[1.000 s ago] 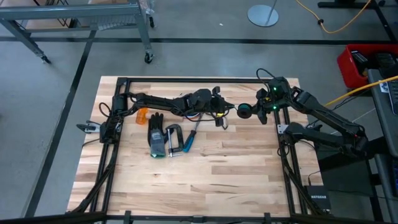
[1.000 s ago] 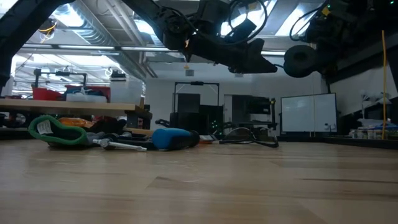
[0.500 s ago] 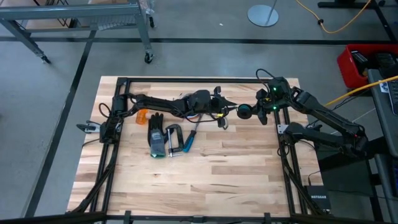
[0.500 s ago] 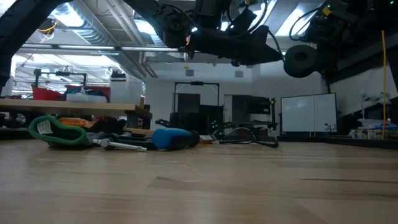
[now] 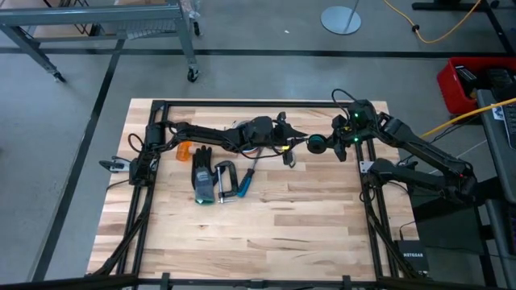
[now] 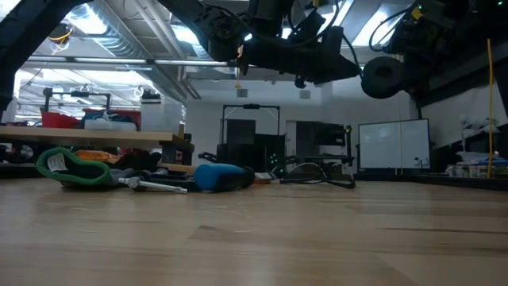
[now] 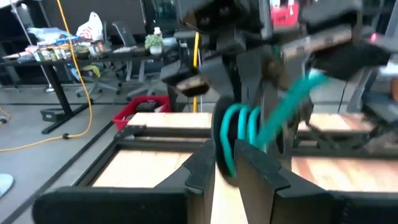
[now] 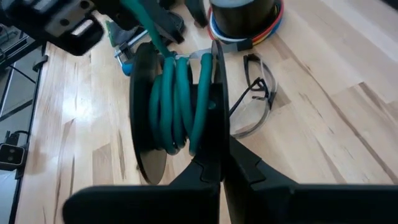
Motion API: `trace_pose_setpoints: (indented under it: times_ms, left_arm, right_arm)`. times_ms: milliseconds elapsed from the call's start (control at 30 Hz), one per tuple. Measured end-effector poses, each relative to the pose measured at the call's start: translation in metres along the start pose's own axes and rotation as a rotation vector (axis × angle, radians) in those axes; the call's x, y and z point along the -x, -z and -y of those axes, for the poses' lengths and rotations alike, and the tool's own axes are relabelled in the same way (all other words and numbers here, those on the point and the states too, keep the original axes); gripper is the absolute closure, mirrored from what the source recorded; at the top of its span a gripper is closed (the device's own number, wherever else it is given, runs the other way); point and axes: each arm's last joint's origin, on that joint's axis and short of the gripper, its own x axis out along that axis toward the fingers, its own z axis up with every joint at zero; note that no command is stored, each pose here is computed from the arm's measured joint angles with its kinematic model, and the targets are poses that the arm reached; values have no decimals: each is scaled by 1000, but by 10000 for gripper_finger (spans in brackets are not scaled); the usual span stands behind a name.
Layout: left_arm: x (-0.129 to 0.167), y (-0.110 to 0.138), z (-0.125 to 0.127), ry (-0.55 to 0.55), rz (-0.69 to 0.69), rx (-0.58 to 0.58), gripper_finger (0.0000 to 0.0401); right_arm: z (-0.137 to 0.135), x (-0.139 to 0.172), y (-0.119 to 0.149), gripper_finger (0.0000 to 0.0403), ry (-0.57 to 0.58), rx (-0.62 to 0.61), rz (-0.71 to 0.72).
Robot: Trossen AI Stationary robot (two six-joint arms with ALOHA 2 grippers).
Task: Coil cords
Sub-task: Coil the wire in the cable spool
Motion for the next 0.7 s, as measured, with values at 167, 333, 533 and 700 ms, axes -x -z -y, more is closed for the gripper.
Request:
trace_pose_setpoints:
  times_ms: [167,333,533,700]
  left_arm:
    - [1,-10,-1,-4,103,105,347]
    - [1,-13,-1,-6,137,133,347]
    - [1,-13,-13,-52,147,54,347]
    - [2,-14,-25,-76,156,127,347]
  right_arm:
    - [2,-2,-6,401,33,-8,44]
    - [7,-8,-12,401,55,-3,67]
    - [10,-11,-12,401,57,-14,48]
    - [10,-11,-12,401,73,-13,49]
